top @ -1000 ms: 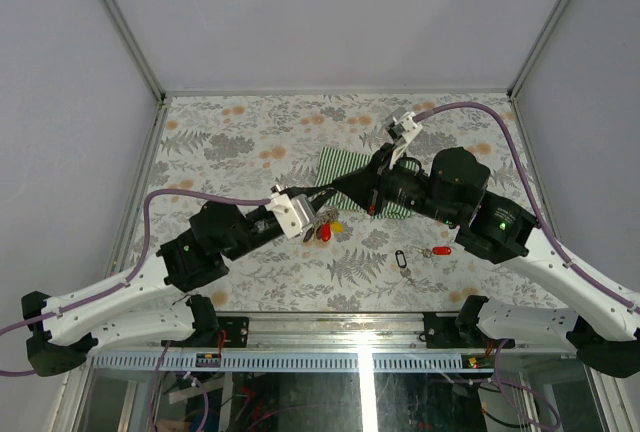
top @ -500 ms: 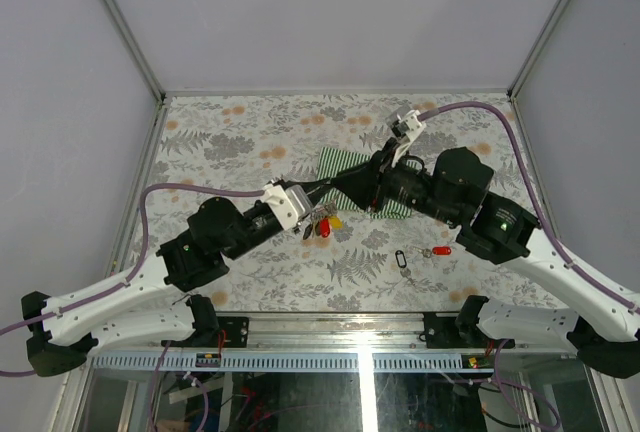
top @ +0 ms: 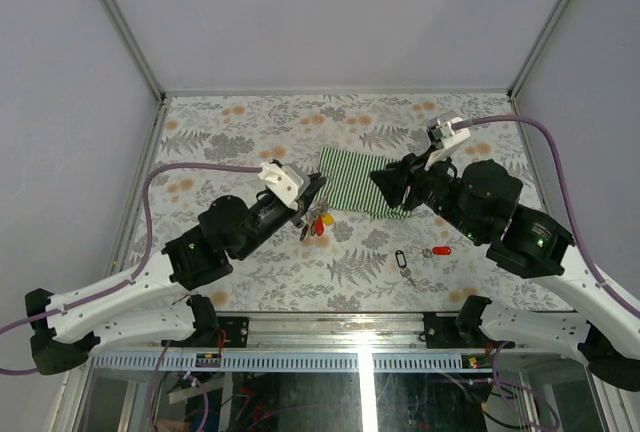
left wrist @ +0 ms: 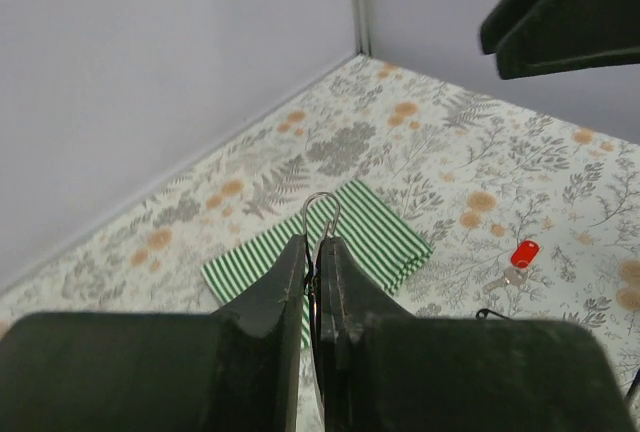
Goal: Put the keys on the keyring
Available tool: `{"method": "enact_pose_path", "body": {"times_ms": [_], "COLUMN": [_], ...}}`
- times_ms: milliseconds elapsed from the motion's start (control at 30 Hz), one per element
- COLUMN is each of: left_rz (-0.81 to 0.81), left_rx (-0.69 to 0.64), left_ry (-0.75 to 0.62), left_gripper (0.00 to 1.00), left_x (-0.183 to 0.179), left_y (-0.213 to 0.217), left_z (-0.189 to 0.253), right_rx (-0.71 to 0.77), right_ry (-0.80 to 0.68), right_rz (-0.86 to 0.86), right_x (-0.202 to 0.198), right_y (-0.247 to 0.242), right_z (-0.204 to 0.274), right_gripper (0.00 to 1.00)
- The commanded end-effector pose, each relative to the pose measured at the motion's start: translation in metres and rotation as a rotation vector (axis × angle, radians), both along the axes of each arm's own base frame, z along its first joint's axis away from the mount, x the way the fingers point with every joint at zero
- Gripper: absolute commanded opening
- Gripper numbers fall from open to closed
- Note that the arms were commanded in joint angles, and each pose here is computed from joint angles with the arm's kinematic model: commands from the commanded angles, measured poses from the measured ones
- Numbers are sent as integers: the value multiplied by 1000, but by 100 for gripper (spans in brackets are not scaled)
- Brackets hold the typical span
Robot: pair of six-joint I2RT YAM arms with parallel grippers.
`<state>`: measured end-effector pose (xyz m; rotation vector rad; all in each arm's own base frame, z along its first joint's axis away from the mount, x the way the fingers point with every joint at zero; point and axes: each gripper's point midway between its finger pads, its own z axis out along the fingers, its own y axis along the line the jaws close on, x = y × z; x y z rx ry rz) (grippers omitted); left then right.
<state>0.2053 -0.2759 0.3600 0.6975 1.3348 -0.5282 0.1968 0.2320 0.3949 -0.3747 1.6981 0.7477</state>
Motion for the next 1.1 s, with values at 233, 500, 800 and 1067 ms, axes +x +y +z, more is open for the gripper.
{"method": "enact_pose_path", "body": {"times_ms": [233, 500, 800, 1067], "left_rz": [233, 216, 226, 268], "left_rx": [-106, -43, -30, -13], "left_ry": [276, 348, 442, 456], "left_gripper": [0, 0, 0, 0], "left_x": [21, 28, 68, 73], "left_y": [19, 16, 43, 54], "left_z": [-8, -31, -55, -72], "right_rx": [-239, -254, -405, -765], "right_ry": [174, 465, 807, 823], "right_rz": [-269, -237, -302, -313], "right_x": [24, 44, 1, -20], "right_y": [-34, -44, -74, -69], "right_z": [-60, -138, -250, -292], "right_gripper": [48, 45, 44, 51]}}
